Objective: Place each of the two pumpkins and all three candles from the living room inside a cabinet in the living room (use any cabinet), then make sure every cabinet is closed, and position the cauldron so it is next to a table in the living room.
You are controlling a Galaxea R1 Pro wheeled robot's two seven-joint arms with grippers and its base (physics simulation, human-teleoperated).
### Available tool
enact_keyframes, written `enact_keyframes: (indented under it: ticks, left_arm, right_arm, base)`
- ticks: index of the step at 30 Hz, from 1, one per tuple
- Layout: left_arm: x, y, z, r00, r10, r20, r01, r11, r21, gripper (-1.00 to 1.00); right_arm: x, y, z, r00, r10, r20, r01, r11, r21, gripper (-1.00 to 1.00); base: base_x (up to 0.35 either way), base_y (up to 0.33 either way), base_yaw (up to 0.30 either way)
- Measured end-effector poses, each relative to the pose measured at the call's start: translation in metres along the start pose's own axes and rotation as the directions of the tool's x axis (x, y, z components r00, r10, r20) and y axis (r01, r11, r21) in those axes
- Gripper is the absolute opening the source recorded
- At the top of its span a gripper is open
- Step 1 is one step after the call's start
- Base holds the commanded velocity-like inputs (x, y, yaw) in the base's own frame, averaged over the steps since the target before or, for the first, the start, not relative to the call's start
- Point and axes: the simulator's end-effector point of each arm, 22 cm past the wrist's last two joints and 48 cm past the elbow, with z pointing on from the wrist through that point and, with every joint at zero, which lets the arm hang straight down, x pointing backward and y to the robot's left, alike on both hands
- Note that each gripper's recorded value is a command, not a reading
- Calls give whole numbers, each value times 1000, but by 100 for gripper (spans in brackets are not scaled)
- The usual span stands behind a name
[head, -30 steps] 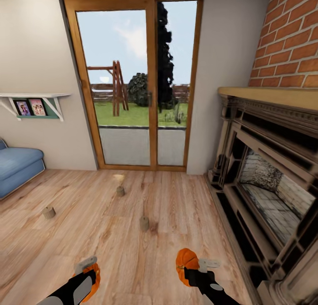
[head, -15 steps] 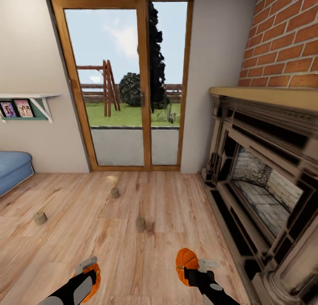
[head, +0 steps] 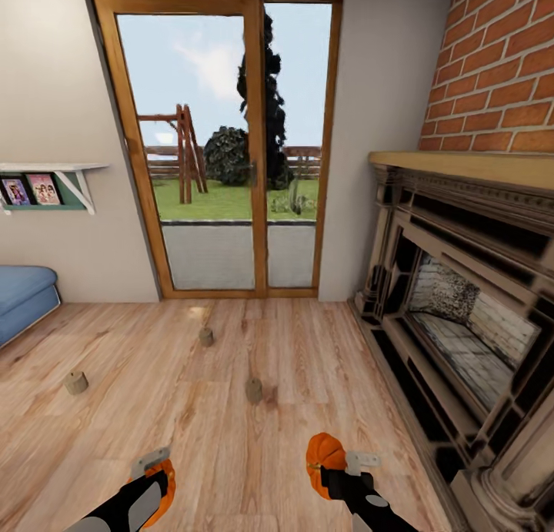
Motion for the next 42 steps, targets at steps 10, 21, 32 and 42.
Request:
enact_keyframes:
  ticks: [10,21,32,42]
  left_arm:
    - [0,-1,0,1000,0,-1,0,1000,1,-100]
    - [0,-2,0,1000,-1,-1,1,1000,3,-100]
    - [0,0,0,1000,-1,0,1,1000,0,-100]
    - [-1,2,0,1000,-3,0,3,1000,-3,-100]
  right_arm:
    - [0,0,0,1000,1,0,-1,1000,1,-100]
    - [0,0,0,1000,0,0,0,1000,1,-100]
    - [0,0,0,1000,0,0,0,1000,1,-100]
    - [0,0,0,1000,0,0,0,1000,1,-100]
  base:
    - [-38,55,-123]
    - [-7,61,-278]
    - [0,61,-281]
    - [0,270,-281]
